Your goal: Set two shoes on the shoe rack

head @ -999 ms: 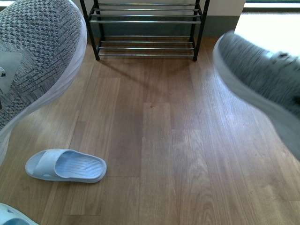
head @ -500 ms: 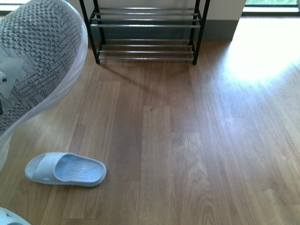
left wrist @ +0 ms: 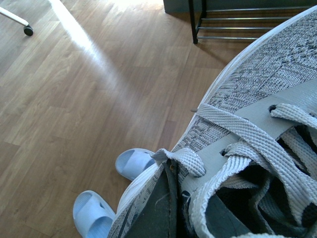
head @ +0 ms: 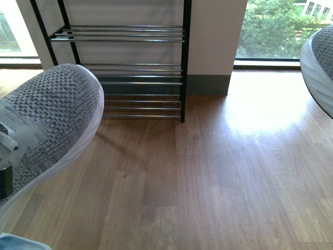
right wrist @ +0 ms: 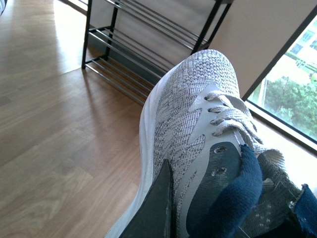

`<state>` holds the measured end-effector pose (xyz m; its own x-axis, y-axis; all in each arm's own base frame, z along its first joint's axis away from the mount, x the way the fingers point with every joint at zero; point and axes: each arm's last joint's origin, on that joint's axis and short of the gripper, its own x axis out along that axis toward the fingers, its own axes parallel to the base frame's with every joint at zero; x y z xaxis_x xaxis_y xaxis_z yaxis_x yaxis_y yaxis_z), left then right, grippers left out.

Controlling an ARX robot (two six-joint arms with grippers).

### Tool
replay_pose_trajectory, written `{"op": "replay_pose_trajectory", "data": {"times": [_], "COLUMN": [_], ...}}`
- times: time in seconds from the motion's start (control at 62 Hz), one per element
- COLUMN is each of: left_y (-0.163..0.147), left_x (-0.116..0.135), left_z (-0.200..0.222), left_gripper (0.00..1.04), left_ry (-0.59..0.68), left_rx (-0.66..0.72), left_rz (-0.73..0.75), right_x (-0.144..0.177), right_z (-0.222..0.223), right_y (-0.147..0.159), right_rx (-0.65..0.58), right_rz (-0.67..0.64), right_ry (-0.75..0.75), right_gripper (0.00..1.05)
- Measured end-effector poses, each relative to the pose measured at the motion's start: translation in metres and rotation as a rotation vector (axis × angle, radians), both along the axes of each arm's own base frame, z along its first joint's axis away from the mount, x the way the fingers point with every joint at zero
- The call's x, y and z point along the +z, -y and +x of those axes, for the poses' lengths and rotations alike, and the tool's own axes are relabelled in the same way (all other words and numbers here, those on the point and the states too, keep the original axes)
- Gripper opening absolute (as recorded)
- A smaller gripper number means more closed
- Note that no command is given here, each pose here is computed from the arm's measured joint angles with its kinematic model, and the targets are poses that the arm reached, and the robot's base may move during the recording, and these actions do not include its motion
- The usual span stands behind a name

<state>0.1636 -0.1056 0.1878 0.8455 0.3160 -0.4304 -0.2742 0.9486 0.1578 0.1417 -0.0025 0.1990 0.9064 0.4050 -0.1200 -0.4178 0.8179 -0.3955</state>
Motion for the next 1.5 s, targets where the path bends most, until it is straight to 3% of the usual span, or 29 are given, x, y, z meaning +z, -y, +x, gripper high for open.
{"op": "replay_pose_trajectory", "data": {"times": [1.499], "left_y": [0.0007], "left_x": [-0.0002], "left_z": [-0.0003], "left_gripper": [0.02], "left_ry": [-0.003], "left_rx": [-0.008], "left_rz": [-0.003], "right_x": [-0.0002], "right_z": [0.0], "right_y": [0.0005], "right_rx": [-0.011], "right_rz": [-0.001], "right_ry": [-0.001], "right_gripper": [0.01]}}
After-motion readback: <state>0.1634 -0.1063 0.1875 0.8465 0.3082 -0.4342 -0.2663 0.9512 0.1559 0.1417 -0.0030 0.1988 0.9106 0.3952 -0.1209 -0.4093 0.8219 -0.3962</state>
